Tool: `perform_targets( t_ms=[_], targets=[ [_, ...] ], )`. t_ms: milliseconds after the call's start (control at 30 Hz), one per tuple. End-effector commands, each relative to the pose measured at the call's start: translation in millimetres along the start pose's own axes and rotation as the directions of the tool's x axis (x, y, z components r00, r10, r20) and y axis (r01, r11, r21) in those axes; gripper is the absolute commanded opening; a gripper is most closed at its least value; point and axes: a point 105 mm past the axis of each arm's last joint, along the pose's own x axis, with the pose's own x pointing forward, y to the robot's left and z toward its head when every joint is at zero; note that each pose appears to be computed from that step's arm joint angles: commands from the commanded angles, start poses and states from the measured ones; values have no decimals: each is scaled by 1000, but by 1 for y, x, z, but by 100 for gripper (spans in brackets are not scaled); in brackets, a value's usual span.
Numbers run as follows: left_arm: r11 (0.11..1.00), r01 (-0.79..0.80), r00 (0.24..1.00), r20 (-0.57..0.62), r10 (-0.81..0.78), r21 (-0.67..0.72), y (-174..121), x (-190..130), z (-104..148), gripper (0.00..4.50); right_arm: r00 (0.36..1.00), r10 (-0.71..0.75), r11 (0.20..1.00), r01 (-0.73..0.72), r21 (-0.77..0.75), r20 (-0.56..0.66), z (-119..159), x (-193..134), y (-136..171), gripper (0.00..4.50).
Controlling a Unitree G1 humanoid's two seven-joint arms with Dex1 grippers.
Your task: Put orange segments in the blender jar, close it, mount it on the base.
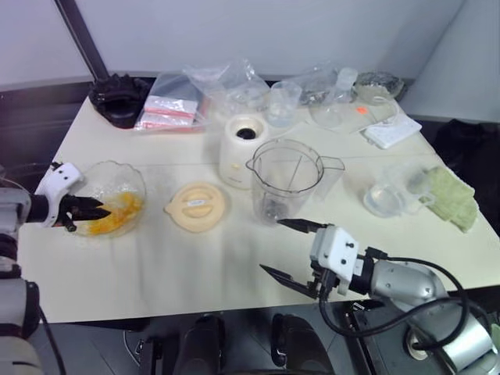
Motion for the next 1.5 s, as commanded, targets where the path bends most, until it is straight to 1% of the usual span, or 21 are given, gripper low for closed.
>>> perform_targets(
  t_ms=[33,133,300,433,567,667,700,733,867,967,1067,1200,1367,1500],
  targets=[
    [1000,9,1000,0,-9,3,1,-1,4,185,999,-6,1000,6,0,35,10,-1,7,450],
    [1000,13,999,-32,-12,9,0,3,-1,185,999,-17,1000,16,14,32,8,-1,9,450],
    [1000,-4,999,-47,3,-11,-1,11,-8,185,999,-31,999,30,22,33,8,-1,8,450],
    [997,-16,999,-29,13,-70,-4,22,-12,185,999,-36,999,35,24,38,9,2,8,450],
    [994,-37,997,-65,30,-105,-8,35,-26,185,999,-38,999,37,22,39,10,3,7,450],
    [991,-61,995,-84,51,-121,-9,39,-34,107,999,-44,999,43,20,32,9,1,5,450],
    [991,-67,994,-90,56,-119,-9,39,-35,63,999,-45,999,45,20,30,9,1,5,450],
    [991,-72,994,-96,61,-115,-9,39,-37,6,998,-47,999,46,22,30,9,1,5,450],
    [989,-100,992,-90,91,-105,-5,35,-38,2,998,-49,998,48,29,31,8,1,5,450],
    [989,-110,993,-45,106,-102,1,27,-29,2,998,-49,998,48,33,35,7,3,4,450],
    [987,-114,992,32,118,-116,9,13,-11,2,998,-48,998,46,36,39,7,5,4,450],
    [991,-11,990,138,29,-130,11,-21,18,2,998,-41,998,39,41,50,6,7,6,450],
    [991,63,981,193,-39,-118,10,-53,38,2,997,-38,999,36,33,66,7,9,5,450],
    [991,88,970,237,-63,-97,7,-70,54,2,997,-40,999,38,32,69,6,9,5,450]
  ],
)
